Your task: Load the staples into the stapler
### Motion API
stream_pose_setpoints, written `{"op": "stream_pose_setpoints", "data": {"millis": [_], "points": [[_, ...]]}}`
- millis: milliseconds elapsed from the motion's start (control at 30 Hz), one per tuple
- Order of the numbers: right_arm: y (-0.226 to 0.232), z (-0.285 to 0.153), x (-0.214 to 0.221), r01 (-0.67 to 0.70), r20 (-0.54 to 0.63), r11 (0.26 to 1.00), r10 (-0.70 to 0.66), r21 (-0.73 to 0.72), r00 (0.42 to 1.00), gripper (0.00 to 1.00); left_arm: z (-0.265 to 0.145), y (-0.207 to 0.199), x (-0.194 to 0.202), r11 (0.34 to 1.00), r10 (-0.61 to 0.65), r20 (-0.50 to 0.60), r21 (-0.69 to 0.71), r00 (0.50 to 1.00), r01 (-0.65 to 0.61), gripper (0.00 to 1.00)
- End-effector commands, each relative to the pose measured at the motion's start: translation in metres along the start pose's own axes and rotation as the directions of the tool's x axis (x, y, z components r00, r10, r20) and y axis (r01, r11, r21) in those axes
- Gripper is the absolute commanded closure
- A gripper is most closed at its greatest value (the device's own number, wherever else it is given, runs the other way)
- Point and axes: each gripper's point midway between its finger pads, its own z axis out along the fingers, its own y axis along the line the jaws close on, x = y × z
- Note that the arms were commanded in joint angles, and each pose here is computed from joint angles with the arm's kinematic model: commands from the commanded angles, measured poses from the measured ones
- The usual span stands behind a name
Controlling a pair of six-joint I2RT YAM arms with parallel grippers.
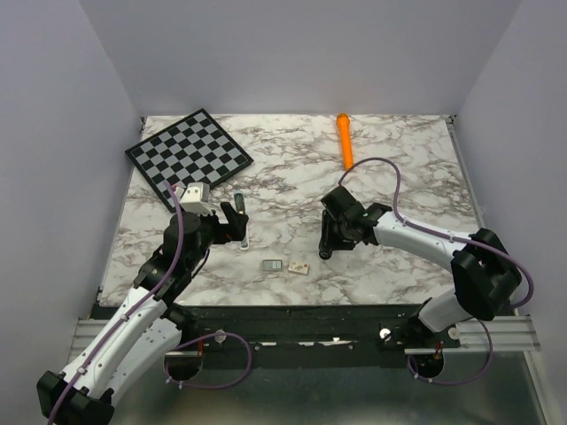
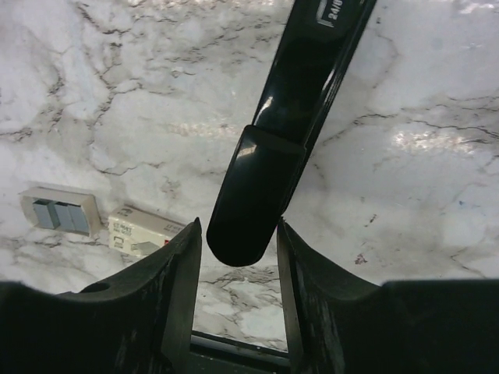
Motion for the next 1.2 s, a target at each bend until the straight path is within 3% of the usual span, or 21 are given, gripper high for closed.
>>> {"op": "stream_pose_setpoints", "data": {"millis": [0,267,400,433,500,533,633,800,1033,1167], "points": [[0.021,-0.004,0.002,0.000,-0.049,0.998,-0.003,-0.059,0.999,0.49,-0.001,-0.004,0.000,1.000,0.000,0.007,0.028,1.000,0.000,0.01],[0.043,-0.015,-0.012,0.099,-0.059,0.986,-0.108,-0.133,0.992,0.37,0.000,-0.003,0.001,1.000,0.000,0.006,0.024,1.000,0.000,0.01],[0.042,-0.035,-0.025,0.324,0.000,0.932,-0.328,-0.160,0.945,0.36,-0.003,-0.002,-0.003,1.000,0.017,0.019,0.021,1.000,-0.017,0.01],[0.037,-0.040,-0.026,0.462,0.017,0.871,-0.466,-0.167,0.885,0.36,-0.003,-0.003,-0.005,0.999,0.021,0.024,0.024,0.999,-0.021,0.01],[0.041,-0.051,-0.032,0.570,0.046,0.798,-0.573,-0.195,0.819,0.27,-0.005,-0.005,-0.007,0.999,0.035,0.033,0.037,0.999,-0.037,0.01],[0.036,-0.054,-0.030,0.672,0.048,0.711,-0.678,-0.208,0.733,0.25,-0.006,-0.006,-0.010,0.997,0.060,0.041,0.044,0.997,-0.062,0.01],[0.037,-0.063,-0.025,0.798,0.063,0.534,-0.819,-0.278,0.570,0.21,-0.010,-0.007,-0.018,0.992,0.108,0.067,0.053,0.992,-0.111,0.01],[0.024,-0.057,-0.037,0.872,0.028,0.437,-0.891,-0.220,0.453,0.18,-0.021,-0.007,-0.027,0.983,0.168,0.111,0.060,0.980,-0.176,0.01],[0.004,-0.032,-0.044,0.973,0.002,0.173,-0.984,-0.155,0.176,0.16,-0.028,0.004,-0.032,0.981,0.191,0.155,0.007,0.969,-0.194,0.01],[0.000,-0.016,-0.046,0.985,-0.025,0.093,-0.996,-0.144,0.090,0.16,-0.027,0.012,-0.037,0.982,0.187,0.176,-0.038,0.966,-0.183,0.01]]}}
